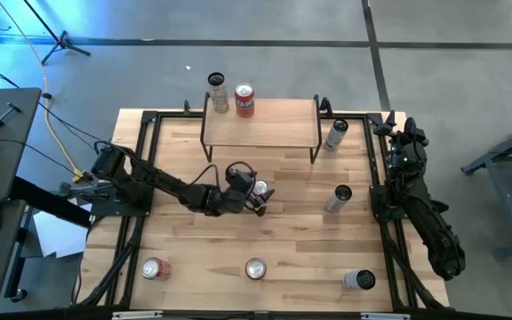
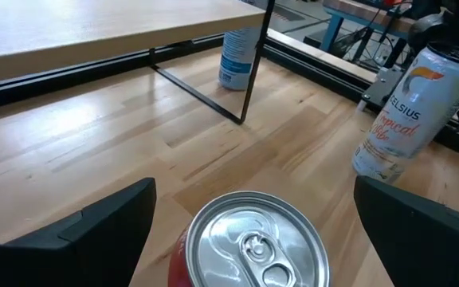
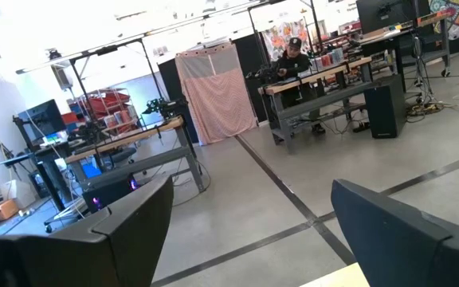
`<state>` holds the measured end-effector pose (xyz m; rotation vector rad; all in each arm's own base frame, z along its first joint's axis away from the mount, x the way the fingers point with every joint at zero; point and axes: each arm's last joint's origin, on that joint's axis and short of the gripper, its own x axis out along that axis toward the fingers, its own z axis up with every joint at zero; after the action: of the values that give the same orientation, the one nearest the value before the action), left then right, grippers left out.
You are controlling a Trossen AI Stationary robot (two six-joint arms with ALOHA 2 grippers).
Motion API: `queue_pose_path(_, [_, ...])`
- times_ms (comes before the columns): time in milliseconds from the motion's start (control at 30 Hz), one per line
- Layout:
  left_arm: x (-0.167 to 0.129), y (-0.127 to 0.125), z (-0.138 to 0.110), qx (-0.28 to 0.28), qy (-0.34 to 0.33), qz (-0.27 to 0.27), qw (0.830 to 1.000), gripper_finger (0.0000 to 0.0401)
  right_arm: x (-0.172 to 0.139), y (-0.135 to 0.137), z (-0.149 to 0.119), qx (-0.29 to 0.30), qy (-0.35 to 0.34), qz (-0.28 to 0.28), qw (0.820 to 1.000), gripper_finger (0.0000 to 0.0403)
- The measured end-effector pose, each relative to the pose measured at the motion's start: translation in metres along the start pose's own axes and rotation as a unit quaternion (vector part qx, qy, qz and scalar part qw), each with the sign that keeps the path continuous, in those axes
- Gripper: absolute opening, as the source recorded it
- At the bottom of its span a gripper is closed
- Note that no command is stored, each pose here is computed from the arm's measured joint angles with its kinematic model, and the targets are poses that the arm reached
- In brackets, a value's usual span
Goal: Place canned beverage on shelf
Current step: Put the red and white soda can on the shelf
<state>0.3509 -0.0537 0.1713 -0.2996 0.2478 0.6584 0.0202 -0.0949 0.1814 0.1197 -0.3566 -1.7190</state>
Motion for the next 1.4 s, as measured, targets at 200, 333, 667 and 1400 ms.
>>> queue_pose_path(200, [-0.001, 0.001, 0.000, 0.009, 0.006, 0.007, 1.000, 0.0397, 0.000, 0.000, 0.000, 0.000, 0.000, 0.000, 1.000, 0.0328])
queue_pose_path(333, [-0.004, 0.004, 0.001, 0.003, 0.020, 0.013, 1.000, 0.0397, 0.000, 0.000, 0.000, 0.000, 0.000, 0.000, 1.000, 0.0328])
queue_pose_path(667, [-0.015, 0.011, 0.011, -0.029, 0.040, 0.026, 0.998, 0.0397, 0.000, 0.000, 0.000, 0.000, 0.000, 0.000, 1.000, 0.0328])
queue_pose_path(1400, [-0.044, 0.022, 0.073, -0.189, 0.159, 0.070, 0.967, 0.0397, 0.000, 0.000, 0.000, 0.000, 0.000, 0.000, 1.000, 0.0328])
